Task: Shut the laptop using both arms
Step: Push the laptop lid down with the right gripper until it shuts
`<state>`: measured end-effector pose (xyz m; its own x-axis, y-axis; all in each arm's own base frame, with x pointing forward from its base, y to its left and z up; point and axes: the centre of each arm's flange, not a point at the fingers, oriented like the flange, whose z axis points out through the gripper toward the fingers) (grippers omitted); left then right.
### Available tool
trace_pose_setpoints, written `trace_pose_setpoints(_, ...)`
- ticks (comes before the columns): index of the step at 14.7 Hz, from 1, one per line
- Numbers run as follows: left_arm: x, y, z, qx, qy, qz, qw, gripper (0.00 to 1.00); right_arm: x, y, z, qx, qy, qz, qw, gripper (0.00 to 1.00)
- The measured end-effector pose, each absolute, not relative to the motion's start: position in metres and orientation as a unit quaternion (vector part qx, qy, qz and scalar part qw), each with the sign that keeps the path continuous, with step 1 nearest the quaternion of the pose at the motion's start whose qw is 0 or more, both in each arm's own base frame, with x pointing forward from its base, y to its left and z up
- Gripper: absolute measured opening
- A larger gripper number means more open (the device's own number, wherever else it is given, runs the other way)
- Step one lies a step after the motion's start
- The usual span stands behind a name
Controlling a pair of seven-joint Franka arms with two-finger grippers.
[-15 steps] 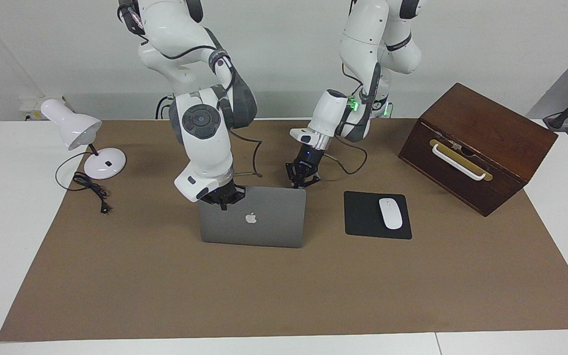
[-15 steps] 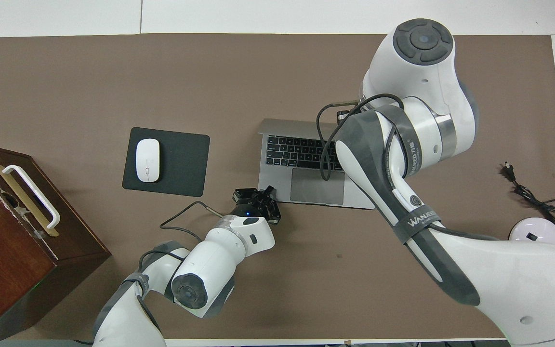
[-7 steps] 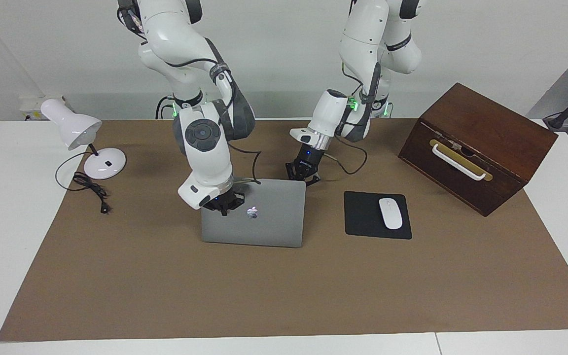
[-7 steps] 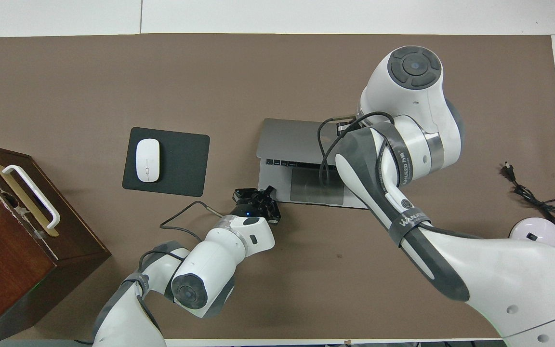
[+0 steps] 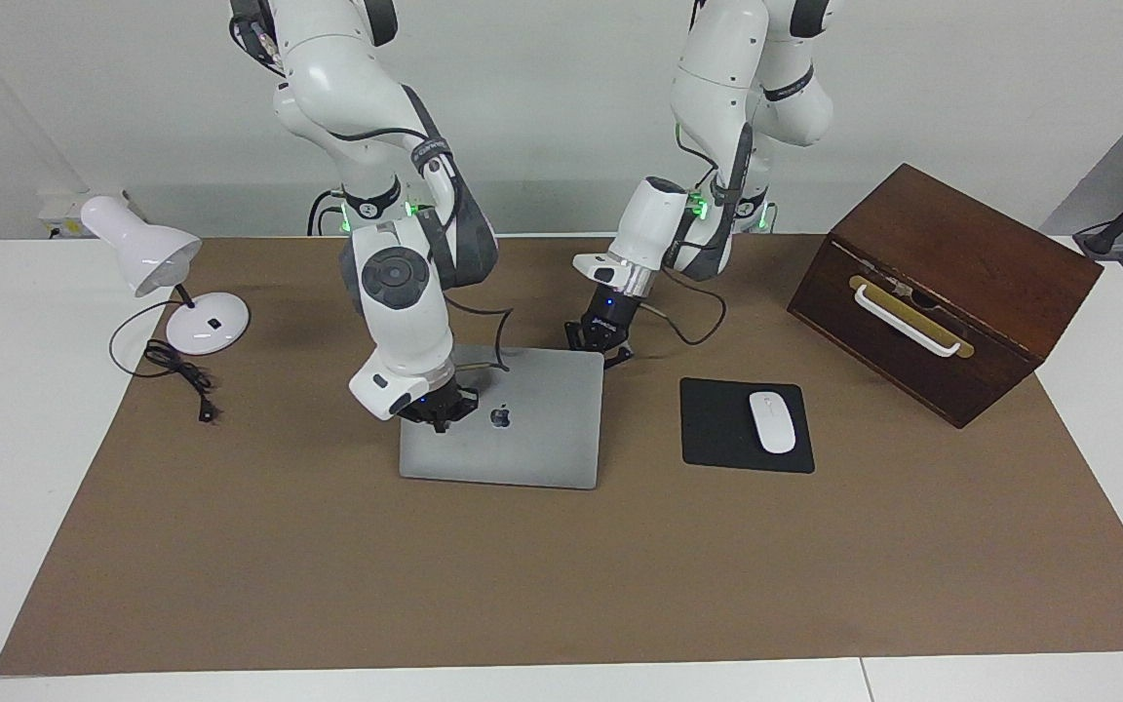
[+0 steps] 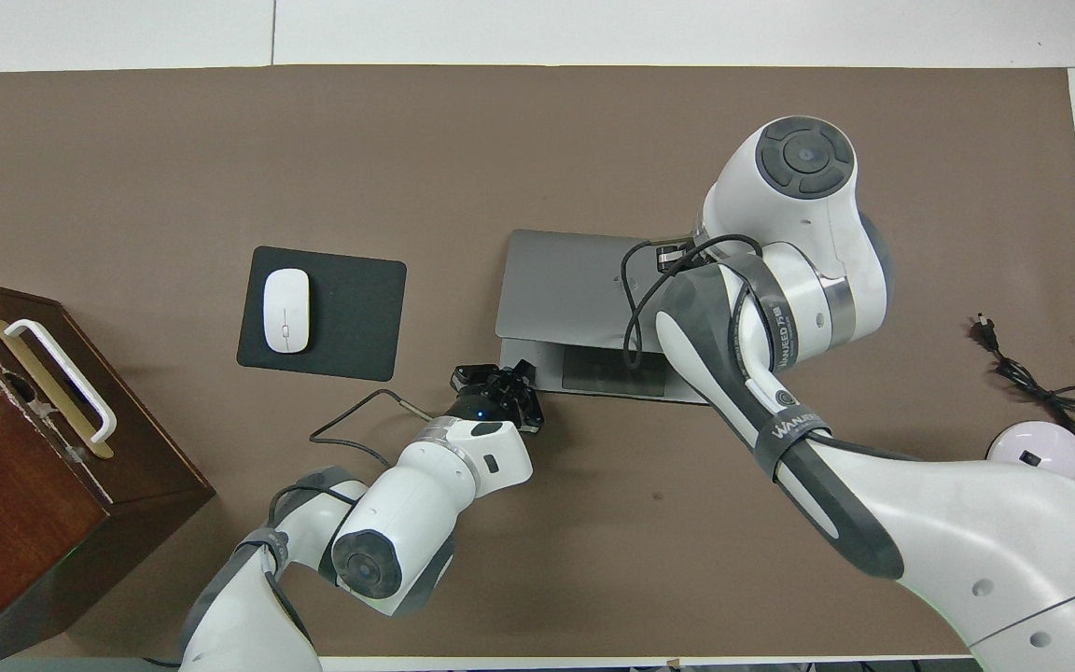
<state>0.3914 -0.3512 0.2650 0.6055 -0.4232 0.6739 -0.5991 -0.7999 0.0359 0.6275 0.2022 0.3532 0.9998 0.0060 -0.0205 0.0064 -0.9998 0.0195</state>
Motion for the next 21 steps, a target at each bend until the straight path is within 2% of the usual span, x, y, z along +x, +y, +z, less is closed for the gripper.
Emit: trace_pose_setpoints(21,0.391,-0.351,0.265,0.886,-0.289,0.338,0.13,0.01,0.617,0.2,0.321,1.0,0.004,0.006,0.004,0.01)
